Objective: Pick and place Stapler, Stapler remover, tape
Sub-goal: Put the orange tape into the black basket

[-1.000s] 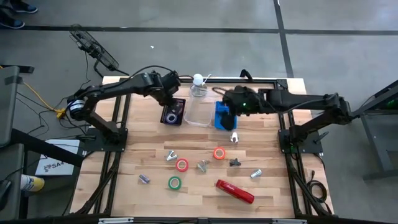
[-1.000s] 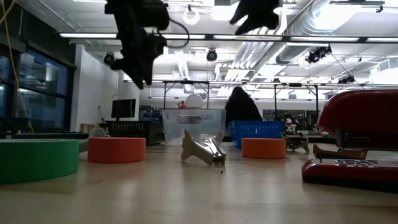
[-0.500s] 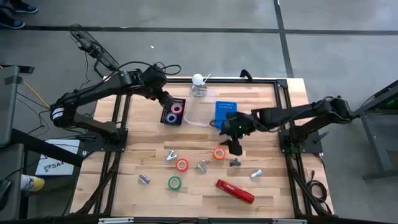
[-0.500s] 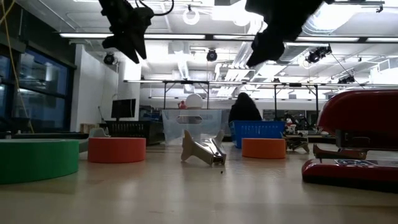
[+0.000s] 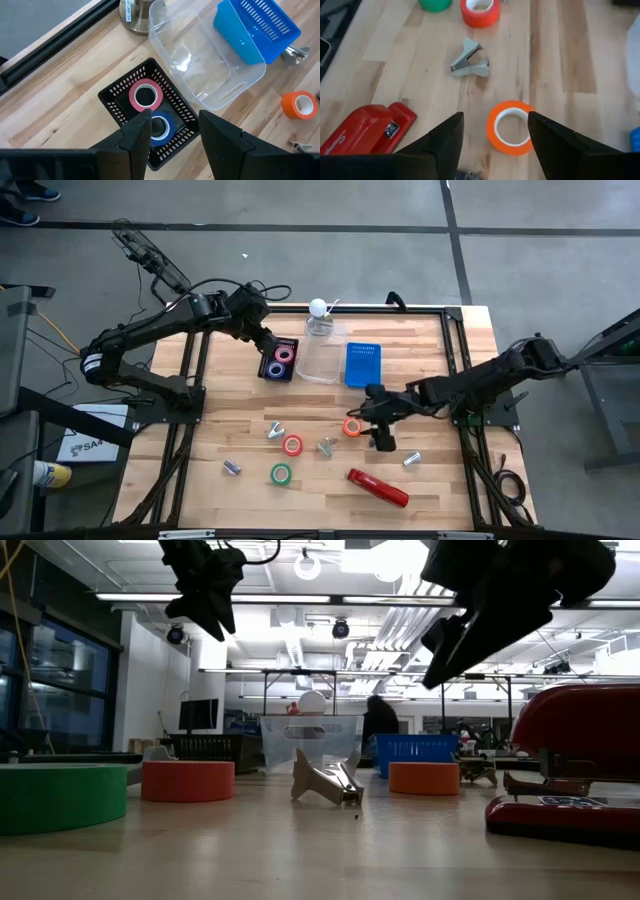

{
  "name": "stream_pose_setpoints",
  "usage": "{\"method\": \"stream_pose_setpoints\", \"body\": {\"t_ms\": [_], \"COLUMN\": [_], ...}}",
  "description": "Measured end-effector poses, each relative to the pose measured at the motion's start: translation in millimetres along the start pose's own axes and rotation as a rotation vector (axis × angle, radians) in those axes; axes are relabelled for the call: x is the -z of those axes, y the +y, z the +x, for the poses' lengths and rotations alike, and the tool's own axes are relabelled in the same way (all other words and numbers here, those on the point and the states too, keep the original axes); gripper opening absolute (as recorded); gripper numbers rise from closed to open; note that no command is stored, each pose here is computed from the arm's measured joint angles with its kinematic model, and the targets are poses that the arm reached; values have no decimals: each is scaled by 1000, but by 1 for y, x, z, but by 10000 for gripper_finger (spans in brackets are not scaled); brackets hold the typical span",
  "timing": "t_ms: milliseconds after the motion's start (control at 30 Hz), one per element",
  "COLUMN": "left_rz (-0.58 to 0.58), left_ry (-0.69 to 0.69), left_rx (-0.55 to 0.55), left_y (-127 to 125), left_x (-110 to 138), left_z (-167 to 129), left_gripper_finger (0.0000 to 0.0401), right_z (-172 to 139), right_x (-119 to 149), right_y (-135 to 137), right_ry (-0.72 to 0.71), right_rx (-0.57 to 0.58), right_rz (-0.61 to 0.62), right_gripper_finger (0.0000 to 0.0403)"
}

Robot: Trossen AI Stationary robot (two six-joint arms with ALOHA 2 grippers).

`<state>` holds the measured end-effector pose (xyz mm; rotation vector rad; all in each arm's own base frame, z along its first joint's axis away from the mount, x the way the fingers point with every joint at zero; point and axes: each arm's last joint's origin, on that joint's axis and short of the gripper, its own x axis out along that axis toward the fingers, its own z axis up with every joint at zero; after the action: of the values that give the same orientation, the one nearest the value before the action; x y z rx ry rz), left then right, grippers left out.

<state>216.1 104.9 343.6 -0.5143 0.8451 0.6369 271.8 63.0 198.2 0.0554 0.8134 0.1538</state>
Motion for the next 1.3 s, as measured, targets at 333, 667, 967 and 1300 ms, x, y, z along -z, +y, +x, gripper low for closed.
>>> {"method": "stream_pose_setpoints", "body": {"t_ms": [333,667,967,1300], "left_rz": [23,31,32,50], "left_ry": [8,20,30,30], "left_rx": [4,0,-8,-9], "left_y": [0,0,1,1], "left_x": [1,2,3,3], "left_z": [0,0,0,0], "left_gripper_finger": [161,161,161,161], "right_z": [48,77,79,79], "right_x": [-9,-1,3,7], "right_y": [12,11,12,16], "right_ry": [170,330,366,407], "right_rx": [21,73,94,32], "right_rz": [-15,40,119,128], "right_gripper_finger": [212,206,167,36]}}
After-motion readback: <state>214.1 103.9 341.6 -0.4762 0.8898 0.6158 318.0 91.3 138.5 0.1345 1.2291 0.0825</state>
